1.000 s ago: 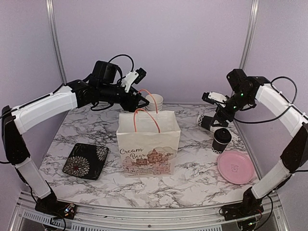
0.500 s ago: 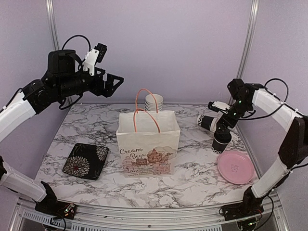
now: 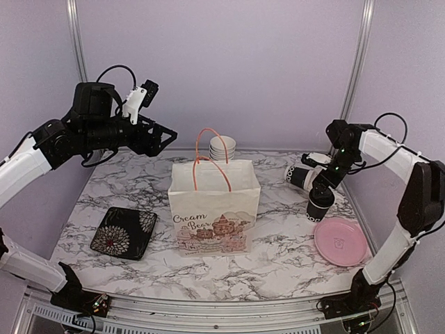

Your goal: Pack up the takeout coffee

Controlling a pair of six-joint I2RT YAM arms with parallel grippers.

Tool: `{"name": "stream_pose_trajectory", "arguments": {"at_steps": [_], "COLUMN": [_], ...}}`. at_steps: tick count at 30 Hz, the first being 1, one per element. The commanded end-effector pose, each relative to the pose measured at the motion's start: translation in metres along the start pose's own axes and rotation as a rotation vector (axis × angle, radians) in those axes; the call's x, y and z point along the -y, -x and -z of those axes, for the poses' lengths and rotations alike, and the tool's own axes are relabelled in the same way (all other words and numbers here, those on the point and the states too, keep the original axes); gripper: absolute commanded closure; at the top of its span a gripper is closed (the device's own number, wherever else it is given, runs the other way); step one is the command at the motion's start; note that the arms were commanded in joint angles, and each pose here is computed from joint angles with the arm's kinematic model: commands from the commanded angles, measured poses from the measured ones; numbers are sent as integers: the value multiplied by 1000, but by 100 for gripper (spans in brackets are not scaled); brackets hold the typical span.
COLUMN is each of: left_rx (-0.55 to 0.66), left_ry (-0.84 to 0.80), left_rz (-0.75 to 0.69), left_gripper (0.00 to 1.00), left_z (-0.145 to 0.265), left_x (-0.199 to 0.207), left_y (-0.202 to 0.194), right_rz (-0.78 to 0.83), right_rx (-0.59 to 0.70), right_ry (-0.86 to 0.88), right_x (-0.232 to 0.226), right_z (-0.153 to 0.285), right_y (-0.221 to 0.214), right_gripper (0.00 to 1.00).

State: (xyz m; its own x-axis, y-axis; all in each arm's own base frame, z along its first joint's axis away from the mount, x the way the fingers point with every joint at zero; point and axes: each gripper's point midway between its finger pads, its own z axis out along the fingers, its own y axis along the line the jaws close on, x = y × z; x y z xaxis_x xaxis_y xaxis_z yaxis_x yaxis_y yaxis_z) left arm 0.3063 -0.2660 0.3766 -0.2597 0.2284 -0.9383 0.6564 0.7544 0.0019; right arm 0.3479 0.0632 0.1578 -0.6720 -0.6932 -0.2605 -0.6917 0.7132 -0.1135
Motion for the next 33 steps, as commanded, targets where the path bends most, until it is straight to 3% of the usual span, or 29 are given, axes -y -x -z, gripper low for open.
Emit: {"name": "stream_pose_trajectory", "arguments": {"at_steps": [1, 17, 22, 27, 33], "left_rx": [-30, -47, -64, -100, -151], "left_ry": [-55, -43, -17, 59, 175], "left_rz": [13, 1, -6, -73, -122], "left_gripper": [11, 11, 10, 7, 6], "left_z": [3, 9, 12, 28, 40], "left_x": [10, 8, 3, -11, -32], "left_y": [-6, -13, -15, -4, 15], "right_rz": [-42, -51, -4, 179, 431], "right_rx": [-41, -79, -11, 110, 255], "right_ry": [-2, 68, 114, 159, 335], "right_x": [7, -4, -24, -86, -178], "right_z": [-9, -18, 3, 37, 71], "right_y": [-9, -24, -21, -6, 3], "right_gripper": [6, 30, 38, 39, 40]}}
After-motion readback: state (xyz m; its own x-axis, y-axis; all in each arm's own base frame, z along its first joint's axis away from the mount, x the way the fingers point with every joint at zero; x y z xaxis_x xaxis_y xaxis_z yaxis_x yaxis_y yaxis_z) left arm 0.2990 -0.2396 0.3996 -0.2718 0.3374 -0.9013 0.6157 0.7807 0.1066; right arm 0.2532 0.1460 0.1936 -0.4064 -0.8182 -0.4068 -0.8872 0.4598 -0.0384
